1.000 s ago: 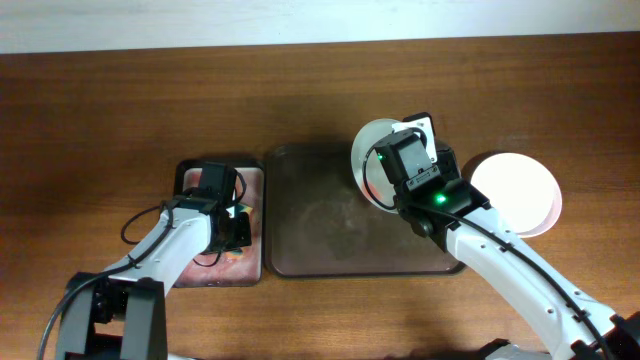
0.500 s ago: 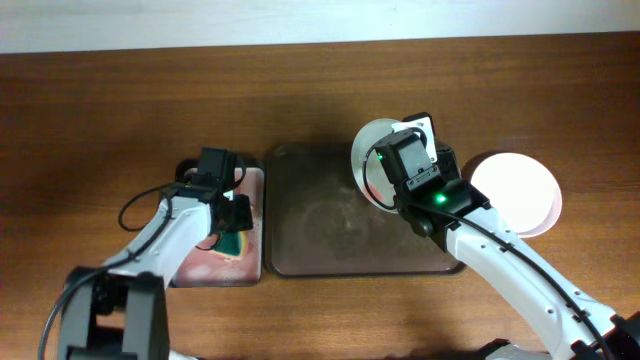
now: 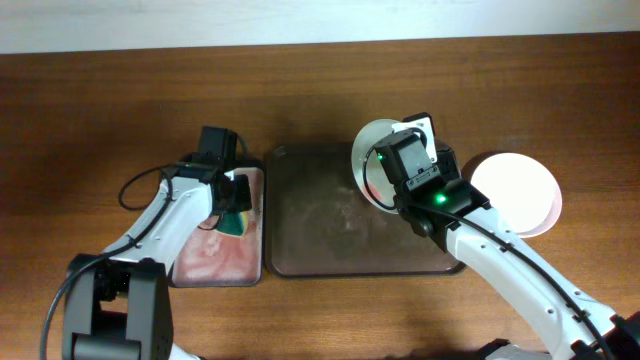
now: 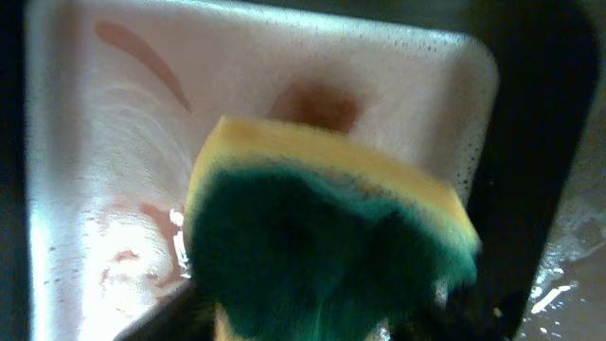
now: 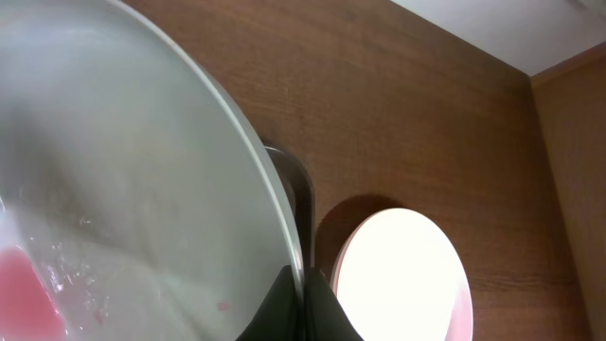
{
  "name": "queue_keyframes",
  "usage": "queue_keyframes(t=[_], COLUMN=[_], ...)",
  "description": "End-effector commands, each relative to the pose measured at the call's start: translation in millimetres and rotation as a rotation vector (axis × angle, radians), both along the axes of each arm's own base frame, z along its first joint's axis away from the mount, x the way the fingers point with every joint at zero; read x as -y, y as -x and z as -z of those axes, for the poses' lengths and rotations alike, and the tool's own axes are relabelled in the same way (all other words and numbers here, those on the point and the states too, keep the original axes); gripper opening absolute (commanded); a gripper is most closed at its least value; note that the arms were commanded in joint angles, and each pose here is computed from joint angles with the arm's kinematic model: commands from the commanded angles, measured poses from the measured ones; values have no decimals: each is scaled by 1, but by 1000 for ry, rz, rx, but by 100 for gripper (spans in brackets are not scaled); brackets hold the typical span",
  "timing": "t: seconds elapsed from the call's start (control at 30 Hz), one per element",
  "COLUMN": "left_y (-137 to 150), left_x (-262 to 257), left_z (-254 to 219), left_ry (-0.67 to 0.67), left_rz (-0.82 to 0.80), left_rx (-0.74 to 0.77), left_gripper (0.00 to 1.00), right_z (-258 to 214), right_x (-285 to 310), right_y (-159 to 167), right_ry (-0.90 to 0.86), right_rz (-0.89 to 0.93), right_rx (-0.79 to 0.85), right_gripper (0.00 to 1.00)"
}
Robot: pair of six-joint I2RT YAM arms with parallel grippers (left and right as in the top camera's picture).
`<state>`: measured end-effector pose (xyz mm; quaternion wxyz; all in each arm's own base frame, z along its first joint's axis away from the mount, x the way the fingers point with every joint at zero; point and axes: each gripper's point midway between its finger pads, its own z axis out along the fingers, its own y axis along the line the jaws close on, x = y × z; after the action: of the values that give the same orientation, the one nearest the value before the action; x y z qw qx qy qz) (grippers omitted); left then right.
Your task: Clean dirty plates on tray and stack at the side
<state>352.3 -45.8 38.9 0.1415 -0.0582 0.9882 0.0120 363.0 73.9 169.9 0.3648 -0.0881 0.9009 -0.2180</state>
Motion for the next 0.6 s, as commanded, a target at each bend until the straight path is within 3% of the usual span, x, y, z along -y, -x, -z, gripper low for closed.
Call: queue_keyframes(t=[0.0, 0.07, 0.17, 0.37, 0.43, 0.53, 0.57], left_y=[19, 29, 23, 37, 42, 45, 46], left_x=[-7, -9, -9, -8, -5, -4, -5], left_z=[3, 7, 13, 44, 46, 46, 46], left_ry=[-27, -36, -39, -42, -26, -19, -19], left_rz=[-4, -5, -6, -3, 1, 2, 1], left_rx=[-91, -133, -119, -232, -257, -272, -276], left_gripper=[64, 69, 71, 68, 53, 0, 0], right_z=[-20, -20, -20, -20, -20, -20, -20], right_x=[0, 0, 0, 0, 0, 0, 0], right_y=[-3, -3, -2, -2, -2, -2, -2], right_ry=[-12, -12, -12, -12, -12, -10, -9], right_rz=[14, 14, 14, 14, 14, 14, 14], right_rx=[59, 59, 59, 59, 59, 56, 55], right_gripper=[4, 4, 4, 4, 4, 4, 4])
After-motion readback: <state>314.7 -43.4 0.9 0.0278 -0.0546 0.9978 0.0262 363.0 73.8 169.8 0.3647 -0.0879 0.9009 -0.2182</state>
